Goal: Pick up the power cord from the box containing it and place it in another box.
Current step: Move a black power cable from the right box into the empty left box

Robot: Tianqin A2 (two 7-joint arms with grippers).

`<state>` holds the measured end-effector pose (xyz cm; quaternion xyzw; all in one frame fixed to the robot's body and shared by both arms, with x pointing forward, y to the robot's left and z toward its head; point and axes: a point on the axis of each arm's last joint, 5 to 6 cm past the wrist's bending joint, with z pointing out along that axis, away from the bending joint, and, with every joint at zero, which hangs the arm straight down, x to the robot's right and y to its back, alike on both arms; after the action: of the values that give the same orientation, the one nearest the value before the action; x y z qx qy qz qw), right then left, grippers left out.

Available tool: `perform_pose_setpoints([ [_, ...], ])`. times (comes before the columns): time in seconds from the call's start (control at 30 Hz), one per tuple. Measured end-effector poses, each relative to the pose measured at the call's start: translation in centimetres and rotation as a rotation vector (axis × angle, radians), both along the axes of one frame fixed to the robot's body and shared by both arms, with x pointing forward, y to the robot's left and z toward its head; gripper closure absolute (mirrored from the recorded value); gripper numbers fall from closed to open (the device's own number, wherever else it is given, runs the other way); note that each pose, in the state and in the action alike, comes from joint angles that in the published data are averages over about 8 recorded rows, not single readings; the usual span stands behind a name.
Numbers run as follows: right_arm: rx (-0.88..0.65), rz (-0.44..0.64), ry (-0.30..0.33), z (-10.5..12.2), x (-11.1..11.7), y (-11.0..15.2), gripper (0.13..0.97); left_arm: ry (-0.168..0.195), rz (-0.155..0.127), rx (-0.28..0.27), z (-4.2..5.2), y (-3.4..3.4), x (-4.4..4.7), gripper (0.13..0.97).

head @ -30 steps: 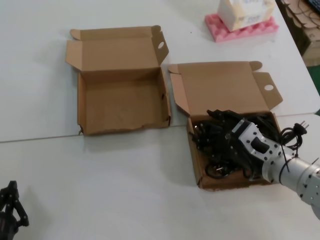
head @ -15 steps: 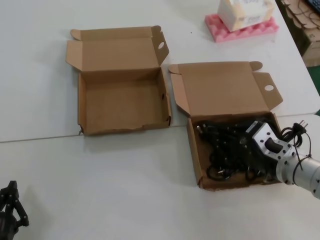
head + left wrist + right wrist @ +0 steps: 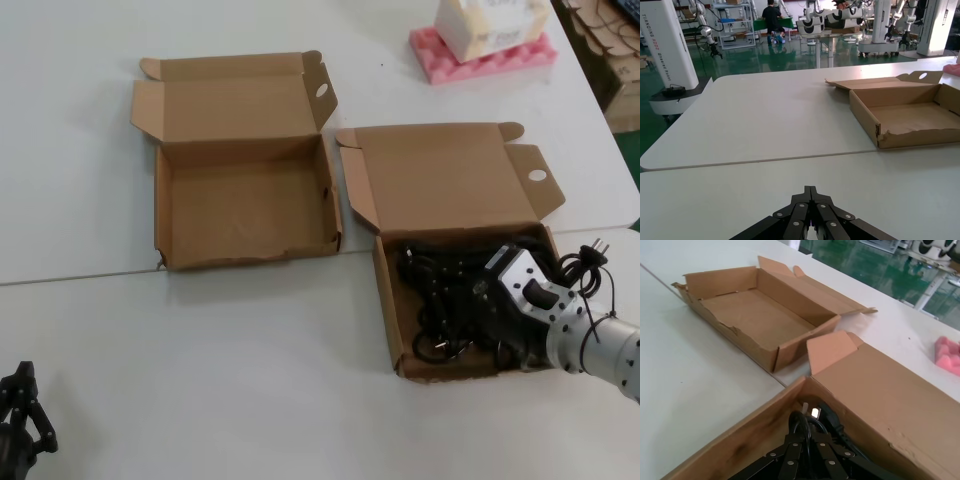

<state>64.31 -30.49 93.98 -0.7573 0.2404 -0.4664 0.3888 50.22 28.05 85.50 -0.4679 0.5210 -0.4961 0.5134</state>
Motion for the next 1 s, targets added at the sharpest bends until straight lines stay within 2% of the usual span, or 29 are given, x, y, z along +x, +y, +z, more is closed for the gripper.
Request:
perform_pose_setpoints([
  [0.43, -0.088, 0.036, -0.055, 1.3, -0.9, 0.7, 0.934, 0.0, 0.0, 0.0, 0.0, 0.0, 0.0, 0.934],
  [0.63, -0.093, 0.054, -0.125, 3.2, -1.1, 1.7, 0.935, 0.0, 0.0, 0.0, 0.0, 0.0, 0.0, 0.934],
  [0.8, -0.028, 0.086, -0.225, 5.9, -0.6, 4.2, 0.935, 0.0, 0.0, 0.0, 0.0, 0.0, 0.0, 0.934],
  [1.0, 0.104, 0.145, -0.295, 7.5, 1.6, 9.7, 0.935, 0.0, 0.0, 0.0, 0.0, 0.0, 0.0, 0.934],
])
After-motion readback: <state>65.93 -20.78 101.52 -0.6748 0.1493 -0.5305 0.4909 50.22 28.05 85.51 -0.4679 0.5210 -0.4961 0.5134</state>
